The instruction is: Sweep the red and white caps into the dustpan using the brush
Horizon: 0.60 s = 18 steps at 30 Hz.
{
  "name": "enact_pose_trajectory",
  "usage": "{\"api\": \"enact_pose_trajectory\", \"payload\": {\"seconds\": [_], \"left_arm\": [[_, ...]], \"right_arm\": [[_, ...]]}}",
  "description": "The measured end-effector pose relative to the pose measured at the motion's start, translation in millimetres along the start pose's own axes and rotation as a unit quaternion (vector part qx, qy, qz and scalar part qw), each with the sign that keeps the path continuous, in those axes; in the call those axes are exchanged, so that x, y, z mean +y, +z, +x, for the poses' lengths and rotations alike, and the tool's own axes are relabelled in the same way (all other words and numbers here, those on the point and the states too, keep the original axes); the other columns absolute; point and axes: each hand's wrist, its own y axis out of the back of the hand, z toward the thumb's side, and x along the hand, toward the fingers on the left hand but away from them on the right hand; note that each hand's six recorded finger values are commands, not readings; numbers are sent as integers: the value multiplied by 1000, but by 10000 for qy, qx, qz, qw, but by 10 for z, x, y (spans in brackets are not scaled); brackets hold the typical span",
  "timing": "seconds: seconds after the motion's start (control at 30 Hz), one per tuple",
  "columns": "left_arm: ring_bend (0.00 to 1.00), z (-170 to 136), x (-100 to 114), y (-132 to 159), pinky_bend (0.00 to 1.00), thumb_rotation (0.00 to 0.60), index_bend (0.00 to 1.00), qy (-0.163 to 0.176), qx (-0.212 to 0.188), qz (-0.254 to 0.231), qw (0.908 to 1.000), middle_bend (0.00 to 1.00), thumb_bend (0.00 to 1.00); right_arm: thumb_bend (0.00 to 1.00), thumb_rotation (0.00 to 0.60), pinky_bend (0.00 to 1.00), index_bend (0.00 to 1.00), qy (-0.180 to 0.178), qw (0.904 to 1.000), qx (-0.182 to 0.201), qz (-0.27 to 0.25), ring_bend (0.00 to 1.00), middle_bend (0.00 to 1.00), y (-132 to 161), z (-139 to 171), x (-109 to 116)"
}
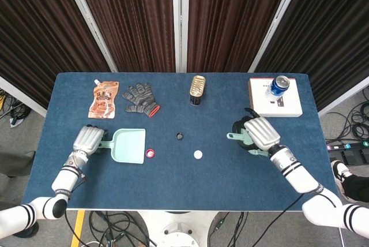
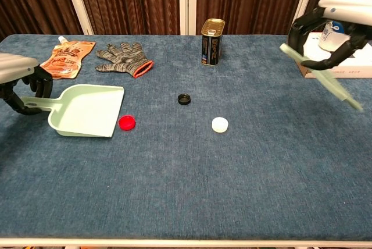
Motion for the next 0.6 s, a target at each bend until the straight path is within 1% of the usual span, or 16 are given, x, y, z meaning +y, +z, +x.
{"api": "enact_pose_trajectory", "payload": {"seconds": [0.27, 0.4, 0.6], "left_arm": [[395, 36, 135, 108, 305, 600, 542, 37, -194, 374, 9991, 530, 336], [395, 54, 212, 178, 305, 600, 542, 63, -325, 677, 9972, 530, 337], [395, 93, 294, 298, 305, 600, 542, -8, -523, 927, 9943, 530, 338]], "right_arm": [[550, 600, 86, 736, 153, 9982, 495, -289, 324, 657, 321, -259, -215], [556, 600, 86, 739, 211, 9963, 733, -390, 324, 657, 495, -386, -334], [557, 600, 86, 743, 273, 9927, 1005, -606, 323, 656, 737, -546, -526]]}}
